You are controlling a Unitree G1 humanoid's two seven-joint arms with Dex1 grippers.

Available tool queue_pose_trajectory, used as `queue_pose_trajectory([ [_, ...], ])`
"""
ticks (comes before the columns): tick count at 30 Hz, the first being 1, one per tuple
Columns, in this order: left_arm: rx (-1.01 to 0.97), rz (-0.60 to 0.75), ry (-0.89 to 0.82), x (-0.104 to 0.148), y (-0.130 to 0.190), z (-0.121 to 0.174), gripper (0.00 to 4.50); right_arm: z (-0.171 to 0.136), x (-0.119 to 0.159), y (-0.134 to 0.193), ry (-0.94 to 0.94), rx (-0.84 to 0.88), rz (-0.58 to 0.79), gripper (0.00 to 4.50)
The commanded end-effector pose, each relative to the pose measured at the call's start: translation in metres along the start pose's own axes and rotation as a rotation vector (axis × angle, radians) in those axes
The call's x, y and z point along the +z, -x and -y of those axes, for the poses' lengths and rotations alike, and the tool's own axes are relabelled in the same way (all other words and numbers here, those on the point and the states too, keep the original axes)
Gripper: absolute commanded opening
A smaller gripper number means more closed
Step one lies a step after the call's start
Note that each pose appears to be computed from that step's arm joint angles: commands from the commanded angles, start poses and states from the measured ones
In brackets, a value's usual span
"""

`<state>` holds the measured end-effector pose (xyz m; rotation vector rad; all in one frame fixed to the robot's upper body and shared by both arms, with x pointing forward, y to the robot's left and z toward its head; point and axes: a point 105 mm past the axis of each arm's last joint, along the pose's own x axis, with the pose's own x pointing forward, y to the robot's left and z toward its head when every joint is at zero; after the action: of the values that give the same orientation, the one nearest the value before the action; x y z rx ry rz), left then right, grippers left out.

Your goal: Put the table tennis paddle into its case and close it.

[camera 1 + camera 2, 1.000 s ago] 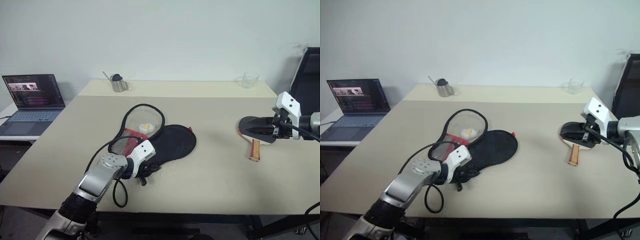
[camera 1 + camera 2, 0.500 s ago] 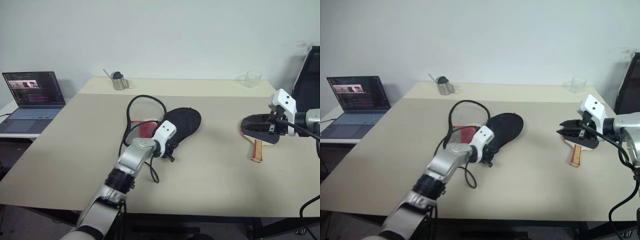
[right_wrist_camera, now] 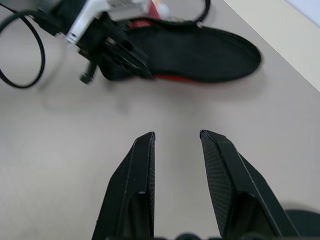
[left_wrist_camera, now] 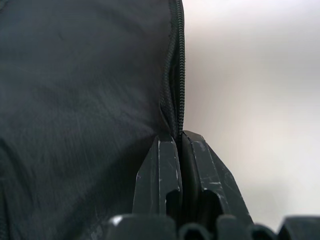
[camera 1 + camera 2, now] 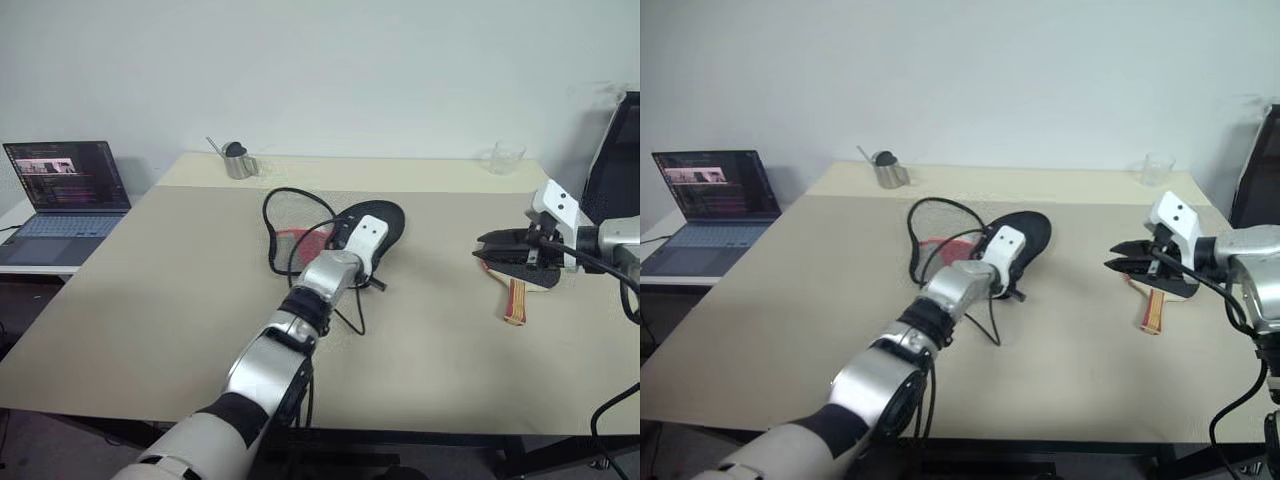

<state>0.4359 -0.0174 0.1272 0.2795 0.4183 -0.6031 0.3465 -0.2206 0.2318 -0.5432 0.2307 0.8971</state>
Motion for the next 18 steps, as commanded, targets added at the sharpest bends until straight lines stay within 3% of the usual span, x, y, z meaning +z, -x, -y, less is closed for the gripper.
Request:
queue_pose_trajectory([
  [1, 0.006, 0.066, 0.014, 0.025, -0.002, 0.009, 0.04, 0.002, 0.017, 0.003, 0.065, -0.010, 0.033, 1.49],
  [9, 0.074, 0.103, 0.059, 0.042, -0.008, 0.026, 0.04, -0.003, 0.022, -0.005, 0.081, 0.016, 0.044, 1.49],
  [18, 0.038, 0.138, 0.091, 0.059, -0.009, 0.053, 0.04, -0.026, 0.039, -0.037, 0.106, 0.123, 0.113, 1.49],
])
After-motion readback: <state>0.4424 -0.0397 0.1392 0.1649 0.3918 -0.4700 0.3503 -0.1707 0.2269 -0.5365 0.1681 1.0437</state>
